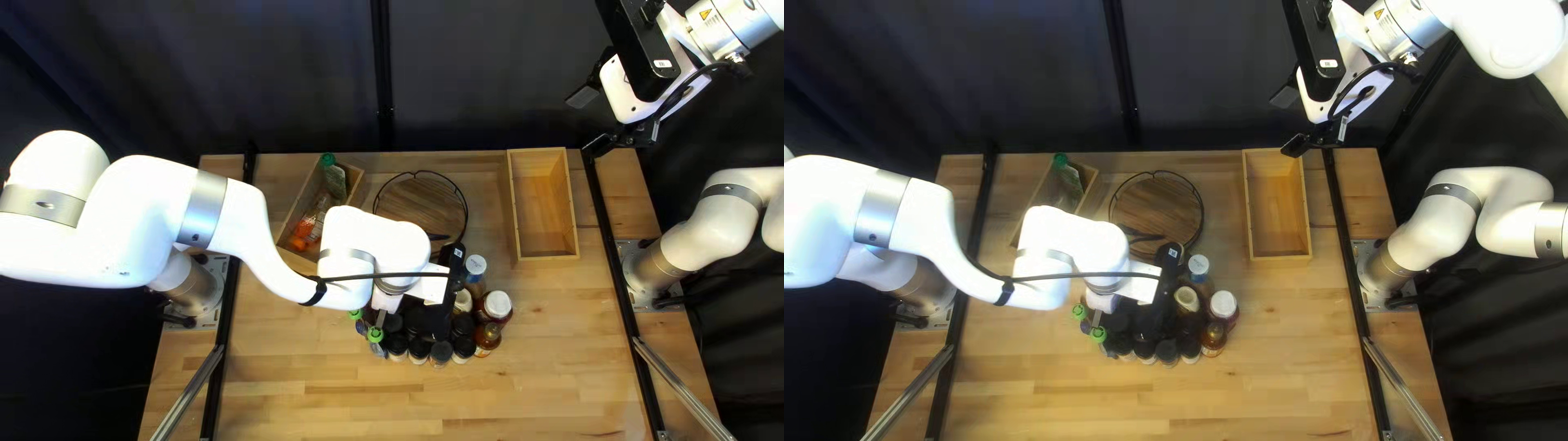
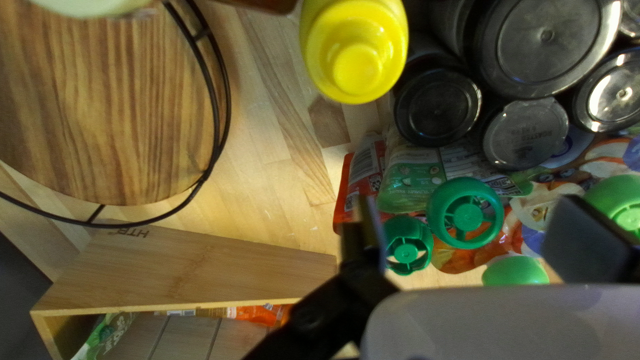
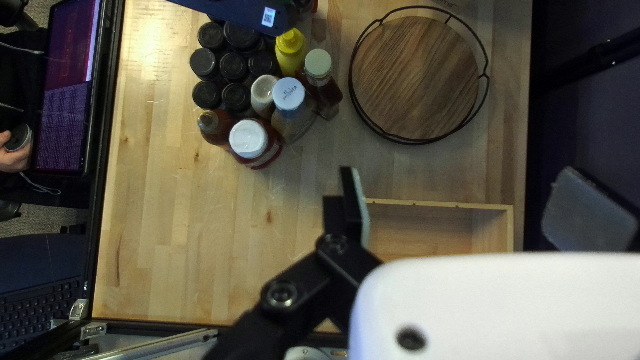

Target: Separate condiments, baby food and spices and place it in 3 different racks/containers

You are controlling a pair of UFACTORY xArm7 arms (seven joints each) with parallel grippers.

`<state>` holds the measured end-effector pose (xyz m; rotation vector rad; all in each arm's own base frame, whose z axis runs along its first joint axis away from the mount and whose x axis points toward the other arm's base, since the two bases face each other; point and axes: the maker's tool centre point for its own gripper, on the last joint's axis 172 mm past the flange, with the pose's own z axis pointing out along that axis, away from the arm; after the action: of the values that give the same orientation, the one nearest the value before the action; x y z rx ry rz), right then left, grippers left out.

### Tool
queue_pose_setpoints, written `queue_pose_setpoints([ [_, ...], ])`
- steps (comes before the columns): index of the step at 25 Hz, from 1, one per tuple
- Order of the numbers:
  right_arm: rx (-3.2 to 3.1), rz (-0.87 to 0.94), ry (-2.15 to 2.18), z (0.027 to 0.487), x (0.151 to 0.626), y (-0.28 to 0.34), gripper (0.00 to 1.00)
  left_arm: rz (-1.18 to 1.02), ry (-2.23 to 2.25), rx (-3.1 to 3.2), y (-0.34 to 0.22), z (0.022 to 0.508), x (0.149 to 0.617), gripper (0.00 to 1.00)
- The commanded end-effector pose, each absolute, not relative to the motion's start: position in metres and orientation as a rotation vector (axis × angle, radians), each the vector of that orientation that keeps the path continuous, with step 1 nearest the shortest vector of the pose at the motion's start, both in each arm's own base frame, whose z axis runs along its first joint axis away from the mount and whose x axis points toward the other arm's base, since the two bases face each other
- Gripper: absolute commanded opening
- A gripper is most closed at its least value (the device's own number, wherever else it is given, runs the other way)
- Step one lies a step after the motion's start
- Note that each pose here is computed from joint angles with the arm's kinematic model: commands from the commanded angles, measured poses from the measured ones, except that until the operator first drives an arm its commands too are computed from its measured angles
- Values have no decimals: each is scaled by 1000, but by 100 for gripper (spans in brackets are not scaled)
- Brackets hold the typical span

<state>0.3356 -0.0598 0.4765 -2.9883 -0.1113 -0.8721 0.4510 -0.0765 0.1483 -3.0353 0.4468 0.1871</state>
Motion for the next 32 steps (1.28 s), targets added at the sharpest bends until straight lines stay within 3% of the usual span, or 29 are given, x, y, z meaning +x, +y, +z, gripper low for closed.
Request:
queue_pose_setpoints([
  [1, -2988, -872, -111, 476, 336, -60, 100, 189, 454, -3031, -79, 155, 452, 7],
  [12, -2988, -872, -111, 476, 336, -60, 100, 135, 423, -2983, -57, 259, 483, 4],
  [19, -2988, -872, -111, 476, 336, -60, 100, 110, 318, -2934, -6, 321, 461, 2],
  [32, -2988, -872, -111, 476, 336, -60, 100, 131, 209, -2911, 96, 312, 363, 3],
])
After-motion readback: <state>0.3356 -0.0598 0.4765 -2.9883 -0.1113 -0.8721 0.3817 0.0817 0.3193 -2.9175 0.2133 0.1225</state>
